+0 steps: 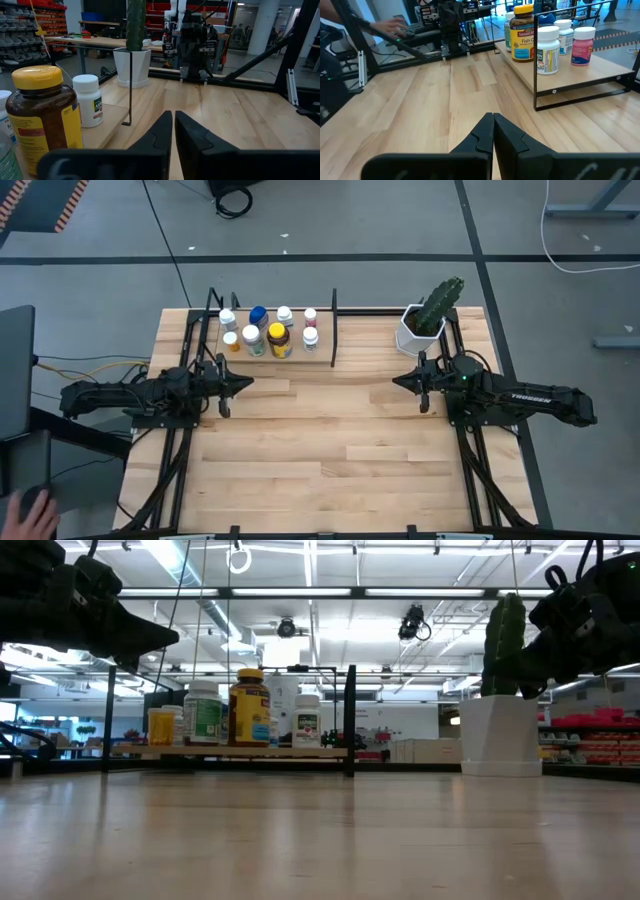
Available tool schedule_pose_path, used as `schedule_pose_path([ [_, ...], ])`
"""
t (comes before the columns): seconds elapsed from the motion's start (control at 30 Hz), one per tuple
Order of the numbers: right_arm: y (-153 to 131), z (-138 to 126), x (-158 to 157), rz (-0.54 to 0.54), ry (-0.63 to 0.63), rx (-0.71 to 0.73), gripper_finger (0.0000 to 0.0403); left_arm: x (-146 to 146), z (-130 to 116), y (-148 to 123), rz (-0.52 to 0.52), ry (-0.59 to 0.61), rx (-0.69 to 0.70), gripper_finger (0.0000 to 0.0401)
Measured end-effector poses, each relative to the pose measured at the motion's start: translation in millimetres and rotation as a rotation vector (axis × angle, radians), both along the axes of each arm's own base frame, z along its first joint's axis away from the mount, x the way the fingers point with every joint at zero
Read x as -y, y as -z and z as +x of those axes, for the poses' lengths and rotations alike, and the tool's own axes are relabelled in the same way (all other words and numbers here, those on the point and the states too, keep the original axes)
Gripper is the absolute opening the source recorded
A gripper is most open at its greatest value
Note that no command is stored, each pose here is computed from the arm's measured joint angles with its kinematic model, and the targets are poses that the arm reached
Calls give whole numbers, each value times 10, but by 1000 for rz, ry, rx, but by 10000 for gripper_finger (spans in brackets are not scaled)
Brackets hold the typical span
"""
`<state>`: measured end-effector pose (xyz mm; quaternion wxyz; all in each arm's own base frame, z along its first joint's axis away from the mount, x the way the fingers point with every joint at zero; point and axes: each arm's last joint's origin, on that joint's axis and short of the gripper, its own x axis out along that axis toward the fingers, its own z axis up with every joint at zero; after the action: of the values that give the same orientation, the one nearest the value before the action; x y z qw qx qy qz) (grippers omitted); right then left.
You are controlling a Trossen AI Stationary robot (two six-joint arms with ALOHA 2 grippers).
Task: Pick and place medicine bottles onto shelf by color
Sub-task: Return to Home Position
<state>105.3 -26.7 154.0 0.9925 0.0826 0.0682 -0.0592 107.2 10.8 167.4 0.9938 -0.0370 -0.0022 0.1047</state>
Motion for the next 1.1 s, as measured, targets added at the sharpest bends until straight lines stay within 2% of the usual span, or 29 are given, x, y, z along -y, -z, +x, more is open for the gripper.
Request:
schedule_pose_path([
  [1.1, -1, 0, 0, 0, 0, 0, 15, 0, 0, 0, 0, 0, 1, 24],
])
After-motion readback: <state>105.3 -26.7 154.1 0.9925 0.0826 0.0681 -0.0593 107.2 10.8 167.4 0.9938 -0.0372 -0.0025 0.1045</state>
